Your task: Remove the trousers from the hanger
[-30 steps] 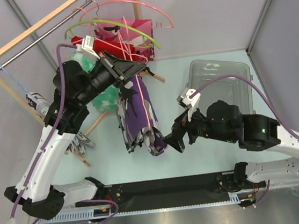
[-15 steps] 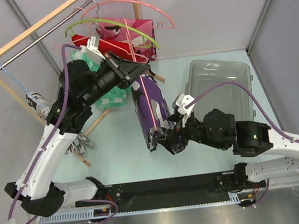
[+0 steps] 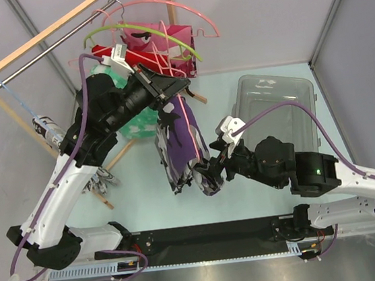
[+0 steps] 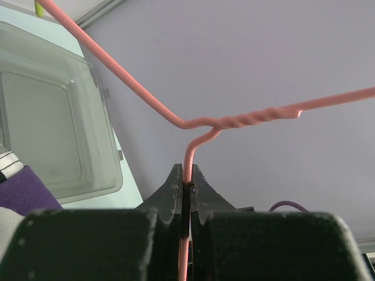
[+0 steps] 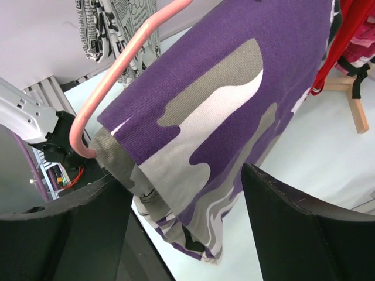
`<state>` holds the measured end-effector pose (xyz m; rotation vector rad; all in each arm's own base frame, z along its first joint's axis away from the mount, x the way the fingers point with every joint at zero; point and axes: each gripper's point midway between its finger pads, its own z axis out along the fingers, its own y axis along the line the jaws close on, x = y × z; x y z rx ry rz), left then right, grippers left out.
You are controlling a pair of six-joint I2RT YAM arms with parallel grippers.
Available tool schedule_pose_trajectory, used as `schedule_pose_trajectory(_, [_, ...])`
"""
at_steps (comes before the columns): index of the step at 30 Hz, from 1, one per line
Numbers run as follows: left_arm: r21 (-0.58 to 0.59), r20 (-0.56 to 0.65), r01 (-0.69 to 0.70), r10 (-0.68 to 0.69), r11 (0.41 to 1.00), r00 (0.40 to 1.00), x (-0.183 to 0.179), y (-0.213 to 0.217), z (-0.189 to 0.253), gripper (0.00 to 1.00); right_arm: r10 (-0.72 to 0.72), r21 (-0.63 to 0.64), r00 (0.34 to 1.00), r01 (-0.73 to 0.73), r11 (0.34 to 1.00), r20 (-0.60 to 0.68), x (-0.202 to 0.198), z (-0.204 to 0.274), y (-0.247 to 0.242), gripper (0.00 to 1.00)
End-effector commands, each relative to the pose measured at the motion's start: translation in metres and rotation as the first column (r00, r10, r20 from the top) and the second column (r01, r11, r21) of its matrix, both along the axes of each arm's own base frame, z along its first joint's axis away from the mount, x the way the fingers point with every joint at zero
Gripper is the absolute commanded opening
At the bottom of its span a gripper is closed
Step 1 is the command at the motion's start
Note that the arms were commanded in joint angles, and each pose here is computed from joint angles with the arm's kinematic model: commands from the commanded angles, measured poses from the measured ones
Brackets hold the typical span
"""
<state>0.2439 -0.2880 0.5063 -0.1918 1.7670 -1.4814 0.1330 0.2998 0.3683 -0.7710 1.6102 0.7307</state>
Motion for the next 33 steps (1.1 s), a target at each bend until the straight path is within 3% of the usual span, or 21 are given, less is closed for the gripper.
schedule_pose_trajectory(1, [-0.178, 0.175, 0.038, -0.007, 0.983, 0.984, -0.03, 0.018, 0.082, 0.0, -0.018, 0.031, 0.999, 0.017, 0.999, 0.041, 0.003, 0.024, -0.009, 0.77])
schedule_pose_trajectory(4, [-0.182, 0.173, 0.038, -0.006, 0.983, 0.985, -0.031, 0.018, 0.082, 0.01, -0.101, 0.032, 0.994, 0.1, 0.994, 0.039, 0.015, 0.023, -0.011, 0.72])
schedule_pose_trajectory(8, [-0.186, 0.176, 0.043, -0.01, 0.982, 0.984, -0.033, 0.018, 0.084, 0.01, -0.222, 0.062, 0.973, 0.218, 0.974, 0.066, 0.034, 0.023, -0.016, 0.56])
schedule_pose_trajectory(9, [-0.186, 0.176, 0.043, -0.01, 0.982, 0.984, -0.033, 0.018, 0.084, 0.0, -0.238, 0.053, 0.968, 0.235, 0.971, 0.075, 0.037, 0.015, -0.017, 0.47])
schedule_pose_trajectory(12, [-0.187, 0.179, 0.049, -0.015, 0.981, 0.984, -0.035, 0.018, 0.085, 0.0, -0.311, 0.118, 0.946, 0.3, 0.947, 0.094, 0.047, 0.021, -0.022, 0.4])
schedule_pose_trajectory(14, [-0.185, 0.176, 0.055, -0.022, 0.981, 0.984, -0.036, 0.017, 0.084, 0.0, -0.328, 0.142, 0.936, 0.31, 0.94, 0.131, 0.05, 0.026, -0.024, 0.46])
schedule_pose_trajectory(15, [-0.185, 0.174, 0.057, -0.024, 0.981, 0.984, -0.036, 0.016, 0.083, 0.0, -0.325, 0.204, 0.935, 0.294, 0.934, 0.141, 0.049, 0.038, -0.023, 0.55])
schedule_pose_trajectory(17, [-0.186, 0.171, 0.054, -0.021, 0.981, 0.985, -0.036, 0.017, 0.082, 0.0, -0.322, 0.217, 0.925, 0.278, 0.936, 0.201, 0.05, 0.036, -0.02, 0.59])
schedule_pose_trajectory(18, [-0.184, 0.169, 0.055, -0.023, 0.981, 0.985, -0.036, 0.016, 0.081, 0.0, -0.345, 0.308, 0.915, 0.273, 0.911, 0.21, 0.05, 0.051, -0.021, 0.6])
schedule_pose_trajectory(23, [-0.188, 0.168, 0.052, -0.02, 0.981, 0.986, -0.038, 0.018, 0.081, 0.01, -0.378, 0.376, 0.862, 0.244, 0.894, 0.338, 0.055, 0.058, -0.017, 0.56])
schedule_pose_trajectory(25, [-0.192, 0.17, 0.052, -0.019, 0.98, 0.985, -0.04, 0.02, 0.083, 0.0, -0.368, 0.403, 0.857, 0.212, 0.89, 0.362, 0.055, 0.066, -0.012, 0.45])
schedule_pose_trajectory(26, [-0.193, 0.174, 0.049, -0.015, 0.98, 0.985, -0.041, 0.022, 0.084, 0.0, -0.363, 0.426, 0.86, 0.195, 0.884, 0.36, 0.054, 0.07, -0.012, 0.32])
schedule_pose_trajectory(28, [-0.195, 0.175, 0.045, -0.01, 0.98, 0.985, -0.042, 0.024, 0.085, 0.0, -0.342, 0.436, 0.863, 0.163, 0.885, 0.372, 0.055, 0.073, -0.009, 0.19])
schedule_pose_trajectory(29, [-0.196, 0.174, 0.042, -0.007, 0.98, 0.985, -0.043, 0.025, 0.085, 0.0, -0.342, 0.444, 0.865, 0.159, 0.882, 0.368, 0.055, 0.077, -0.009, 0.0])
schedule_pose_trajectory(33, [-0.182, 0.17, 0.034, -0.003, 0.983, 0.985, -0.043, 0.026, 0.082, 0.0, -0.323, 0.446, 0.869, 0.136, 0.885, 0.376, 0.056, 0.085, -0.007, 0.0])
